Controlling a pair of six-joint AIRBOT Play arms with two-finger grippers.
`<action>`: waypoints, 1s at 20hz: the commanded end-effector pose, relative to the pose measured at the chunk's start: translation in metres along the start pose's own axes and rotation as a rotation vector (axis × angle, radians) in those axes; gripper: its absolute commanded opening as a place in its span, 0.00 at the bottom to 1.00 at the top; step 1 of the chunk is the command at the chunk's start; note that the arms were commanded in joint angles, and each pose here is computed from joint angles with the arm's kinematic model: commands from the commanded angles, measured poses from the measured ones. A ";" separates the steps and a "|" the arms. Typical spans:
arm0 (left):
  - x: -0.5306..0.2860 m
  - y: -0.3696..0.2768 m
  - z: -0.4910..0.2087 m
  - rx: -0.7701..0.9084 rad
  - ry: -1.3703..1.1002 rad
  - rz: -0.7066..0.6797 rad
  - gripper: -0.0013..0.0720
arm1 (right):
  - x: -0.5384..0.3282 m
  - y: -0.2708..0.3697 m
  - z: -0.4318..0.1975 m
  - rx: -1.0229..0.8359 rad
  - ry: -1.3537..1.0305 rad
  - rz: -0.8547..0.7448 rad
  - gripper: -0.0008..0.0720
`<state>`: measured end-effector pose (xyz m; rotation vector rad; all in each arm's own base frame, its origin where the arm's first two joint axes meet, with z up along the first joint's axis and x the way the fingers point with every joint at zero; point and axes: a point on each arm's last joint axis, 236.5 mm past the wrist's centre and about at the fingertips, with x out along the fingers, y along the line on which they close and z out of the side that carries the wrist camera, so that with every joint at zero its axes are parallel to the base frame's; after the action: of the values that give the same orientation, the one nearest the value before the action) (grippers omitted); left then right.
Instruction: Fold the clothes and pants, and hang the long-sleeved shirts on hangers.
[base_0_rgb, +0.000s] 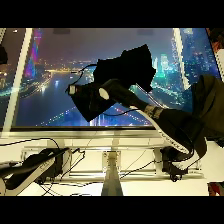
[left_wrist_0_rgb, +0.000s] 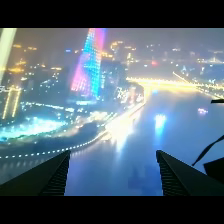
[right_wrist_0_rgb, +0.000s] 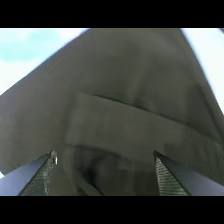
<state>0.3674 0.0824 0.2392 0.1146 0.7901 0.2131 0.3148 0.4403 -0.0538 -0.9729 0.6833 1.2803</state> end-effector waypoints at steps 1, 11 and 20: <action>0.006 -0.007 -0.002 -0.007 0.009 -0.028 0.81 | 0.024 0.020 -0.001 -0.168 0.027 0.028 0.94; 0.017 -0.010 -0.004 -0.004 0.034 -0.032 0.81 | 0.040 -0.018 -0.045 -0.192 0.165 -0.081 0.59; 0.064 -0.036 -0.015 -0.019 0.127 -0.116 0.55 | -0.048 -0.100 0.010 -0.118 0.032 -0.302 0.04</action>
<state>0.3948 0.0656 0.1966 0.0507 0.8783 0.1346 0.3816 0.4262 -0.0392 -1.2167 0.5332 1.1311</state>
